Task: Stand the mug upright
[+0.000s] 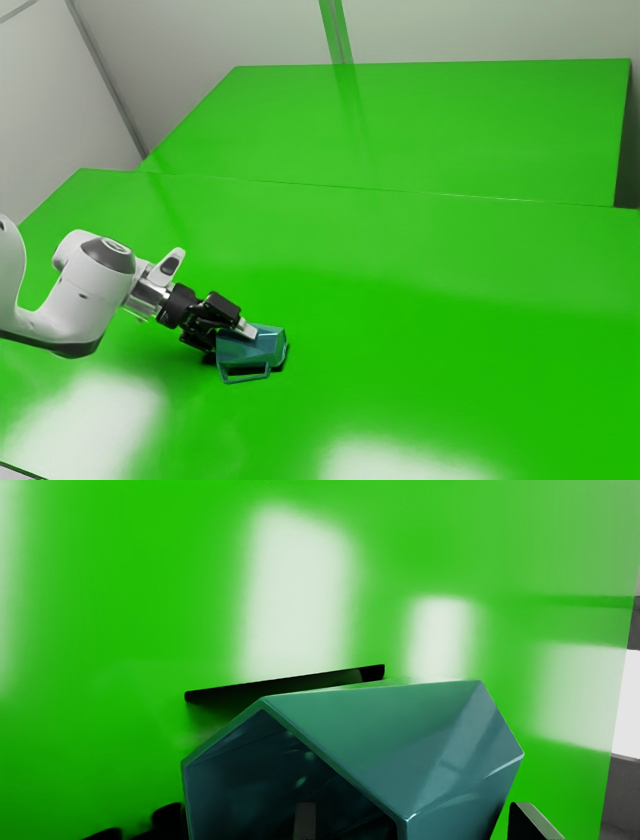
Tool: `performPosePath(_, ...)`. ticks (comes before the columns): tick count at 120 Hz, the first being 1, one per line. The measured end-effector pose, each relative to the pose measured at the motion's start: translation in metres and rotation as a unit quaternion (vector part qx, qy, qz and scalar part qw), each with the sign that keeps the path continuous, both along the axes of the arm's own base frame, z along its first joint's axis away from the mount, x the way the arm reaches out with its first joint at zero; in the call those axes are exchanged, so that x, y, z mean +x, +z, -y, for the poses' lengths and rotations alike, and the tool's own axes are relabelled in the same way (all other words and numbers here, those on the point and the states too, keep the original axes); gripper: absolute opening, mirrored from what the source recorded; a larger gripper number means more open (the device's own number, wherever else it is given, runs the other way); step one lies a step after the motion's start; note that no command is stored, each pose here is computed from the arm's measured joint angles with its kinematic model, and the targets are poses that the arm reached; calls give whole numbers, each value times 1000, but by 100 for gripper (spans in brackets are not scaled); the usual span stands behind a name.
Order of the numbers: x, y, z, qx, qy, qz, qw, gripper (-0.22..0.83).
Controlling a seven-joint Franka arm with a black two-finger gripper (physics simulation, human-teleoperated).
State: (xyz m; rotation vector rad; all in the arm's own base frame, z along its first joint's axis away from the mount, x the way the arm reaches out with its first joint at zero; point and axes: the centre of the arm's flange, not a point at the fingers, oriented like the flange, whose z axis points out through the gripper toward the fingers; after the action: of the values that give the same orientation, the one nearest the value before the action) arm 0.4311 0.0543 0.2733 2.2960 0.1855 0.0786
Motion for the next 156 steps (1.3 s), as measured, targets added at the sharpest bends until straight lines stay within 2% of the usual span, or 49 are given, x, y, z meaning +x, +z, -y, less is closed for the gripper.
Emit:
performPosePath(68,3,9,12,-44,-4,38,998,-4)
performPosePath(81,9,28,20,-55,-12,61,997,-11)
performPosePath(96,14,54,38,-66,-31,89,993,-14)
performPosePath(112,37,101,48,-38,-74,135,987,-16)
performPosePath(124,61,152,45,51,-146,171,973,-16)
performPosePath(135,76,181,45,156,-214,182,947,-17)
performPosePath(144,90,189,44,238,-258,177,920,-17)
performPosePath(156,117,182,45,321,-293,157,887,-17)
